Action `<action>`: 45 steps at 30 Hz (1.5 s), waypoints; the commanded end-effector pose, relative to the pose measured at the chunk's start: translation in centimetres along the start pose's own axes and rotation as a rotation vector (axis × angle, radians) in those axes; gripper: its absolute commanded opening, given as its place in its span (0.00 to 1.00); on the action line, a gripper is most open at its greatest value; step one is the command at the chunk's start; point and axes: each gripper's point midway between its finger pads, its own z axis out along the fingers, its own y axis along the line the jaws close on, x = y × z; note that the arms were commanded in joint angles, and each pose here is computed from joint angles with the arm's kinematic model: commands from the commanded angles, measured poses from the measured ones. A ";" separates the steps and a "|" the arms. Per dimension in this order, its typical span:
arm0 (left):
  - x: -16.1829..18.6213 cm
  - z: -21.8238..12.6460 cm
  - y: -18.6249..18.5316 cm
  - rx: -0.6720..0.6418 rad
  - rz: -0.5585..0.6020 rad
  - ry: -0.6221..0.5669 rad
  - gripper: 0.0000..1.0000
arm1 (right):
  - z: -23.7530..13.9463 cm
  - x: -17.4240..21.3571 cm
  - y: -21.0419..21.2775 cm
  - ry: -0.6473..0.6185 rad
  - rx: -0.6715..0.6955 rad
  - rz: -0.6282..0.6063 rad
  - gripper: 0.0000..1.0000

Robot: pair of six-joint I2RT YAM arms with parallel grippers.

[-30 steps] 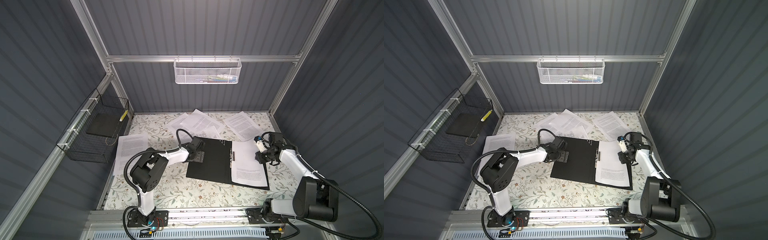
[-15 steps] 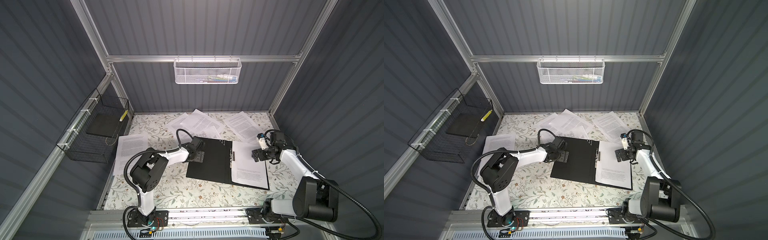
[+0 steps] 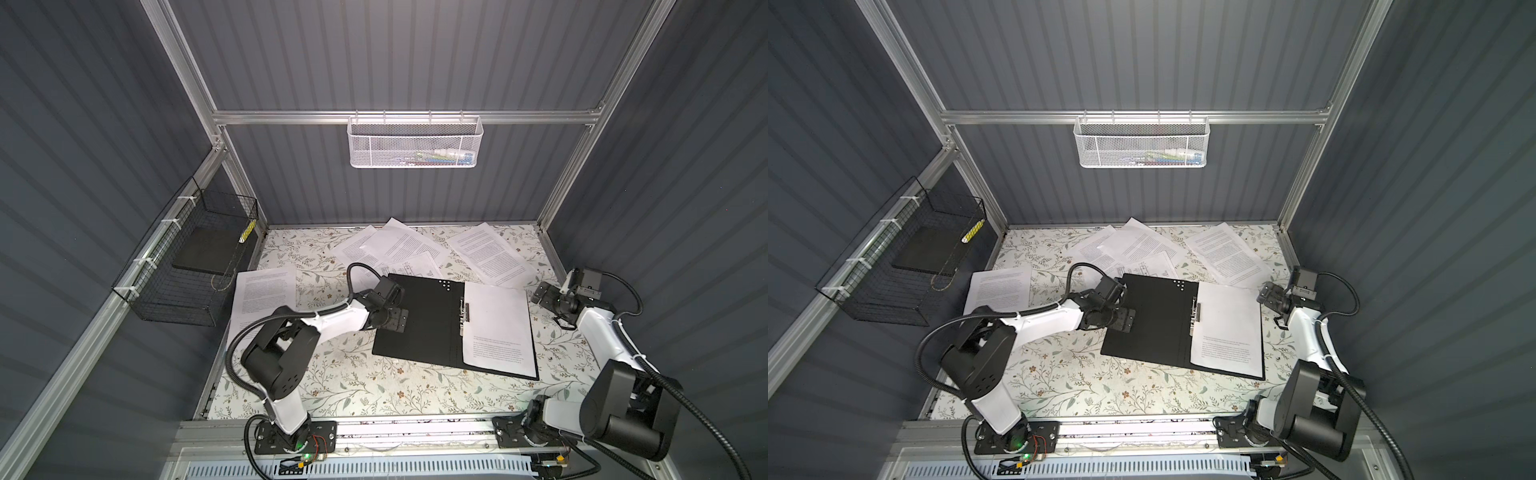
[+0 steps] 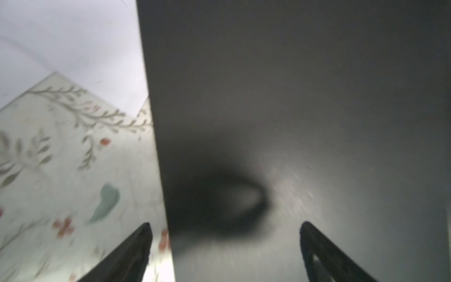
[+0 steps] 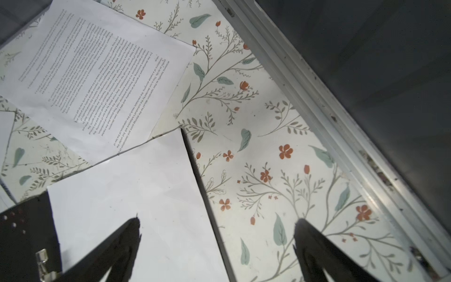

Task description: Put the files into the folder

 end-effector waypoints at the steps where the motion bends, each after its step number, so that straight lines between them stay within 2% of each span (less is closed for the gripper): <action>1: -1.7 -3.3 -0.7 0.036 -0.018 -0.068 0.99 | 0.9 1.1 0.8 0.067 -0.047 0.143 0.99; 8: -1.0 -4.2 -0.1 0.078 -0.121 -0.031 1.00 | 3.2 3.7 3.0 0.199 -0.207 0.256 0.97; 13: -0.3 -3.1 1.7 0.104 -0.206 0.025 1.00 | 4.1 4.7 3.9 0.266 -0.261 0.323 0.99; 16: 0.2 -2.2 2.9 0.102 -0.245 0.051 1.00 | 4.9 5.1 3.7 0.297 -0.248 0.349 0.99; 21: 1.1 -0.6 3.4 0.109 -0.262 0.104 1.00 | 6.0 5.5 3.5 0.323 -0.275 0.402 0.98; 24: 1.6 0.1 3.6 0.107 -0.270 0.127 1.00 | 6.5 5.8 2.6 0.335 -0.229 0.407 0.98; 30: 2.0 1.0 3.9 0.100 -0.278 0.149 1.00 | 6.9 6.4 2.2 0.355 -0.240 0.436 0.98; 39: 2.2 1.2 4.3 0.099 -0.323 0.153 1.00 | 6.2 7.8 4.3 0.402 -0.342 0.459 0.97; 45: 2.3 -0.1 5.9 0.054 -0.389 0.118 1.00 | 6.2 9.6 5.9 0.447 -0.381 0.432 0.96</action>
